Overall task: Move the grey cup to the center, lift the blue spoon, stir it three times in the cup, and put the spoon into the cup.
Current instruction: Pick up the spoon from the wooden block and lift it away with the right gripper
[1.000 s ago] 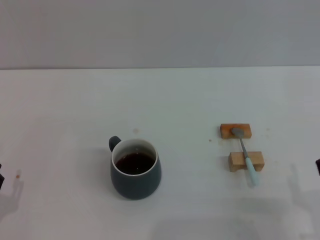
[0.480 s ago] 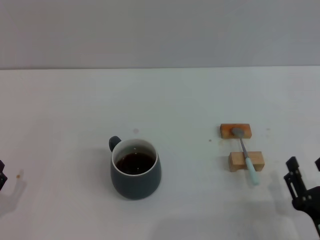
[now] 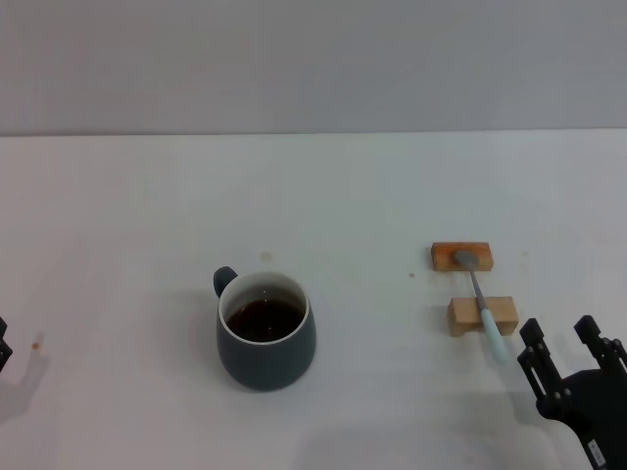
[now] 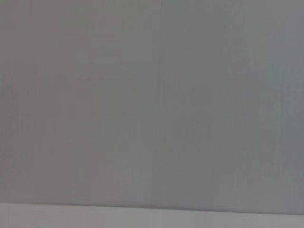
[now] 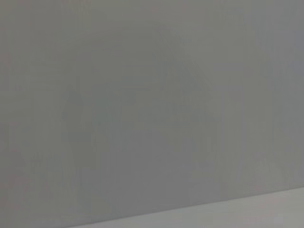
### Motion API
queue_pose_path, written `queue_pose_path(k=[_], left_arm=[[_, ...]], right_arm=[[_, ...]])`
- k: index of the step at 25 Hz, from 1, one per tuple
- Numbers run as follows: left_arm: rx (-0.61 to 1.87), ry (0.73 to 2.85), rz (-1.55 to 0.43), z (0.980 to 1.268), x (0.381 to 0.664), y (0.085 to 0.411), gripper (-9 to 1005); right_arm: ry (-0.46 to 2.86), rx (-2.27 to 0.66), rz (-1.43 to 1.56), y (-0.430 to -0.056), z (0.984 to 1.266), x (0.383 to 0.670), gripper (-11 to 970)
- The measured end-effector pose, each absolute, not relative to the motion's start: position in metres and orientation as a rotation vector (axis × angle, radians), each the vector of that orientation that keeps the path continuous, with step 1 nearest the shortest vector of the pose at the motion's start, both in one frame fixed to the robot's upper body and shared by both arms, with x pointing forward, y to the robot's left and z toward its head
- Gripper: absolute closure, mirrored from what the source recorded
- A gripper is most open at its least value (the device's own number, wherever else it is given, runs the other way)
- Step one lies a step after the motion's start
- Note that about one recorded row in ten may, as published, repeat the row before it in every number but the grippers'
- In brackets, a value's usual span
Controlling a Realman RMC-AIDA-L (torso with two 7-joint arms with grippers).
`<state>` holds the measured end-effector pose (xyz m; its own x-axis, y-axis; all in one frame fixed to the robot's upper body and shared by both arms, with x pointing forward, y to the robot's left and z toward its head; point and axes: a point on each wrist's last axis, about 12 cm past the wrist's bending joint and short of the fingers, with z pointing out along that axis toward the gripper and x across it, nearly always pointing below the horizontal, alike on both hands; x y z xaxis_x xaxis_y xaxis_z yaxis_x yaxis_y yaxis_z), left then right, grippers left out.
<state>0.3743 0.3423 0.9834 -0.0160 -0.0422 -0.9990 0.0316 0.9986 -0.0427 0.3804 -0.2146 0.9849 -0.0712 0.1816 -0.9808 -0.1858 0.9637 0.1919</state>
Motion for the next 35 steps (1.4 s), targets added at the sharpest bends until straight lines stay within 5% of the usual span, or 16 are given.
queue_pose_path(k=[35], left_arm=[[-0.002,1.576,-0.06,0.985,0.385,0.342,137]], right_arm=[[1.711,-0.069,0.35,-0.204,0.977,0.401,300]])
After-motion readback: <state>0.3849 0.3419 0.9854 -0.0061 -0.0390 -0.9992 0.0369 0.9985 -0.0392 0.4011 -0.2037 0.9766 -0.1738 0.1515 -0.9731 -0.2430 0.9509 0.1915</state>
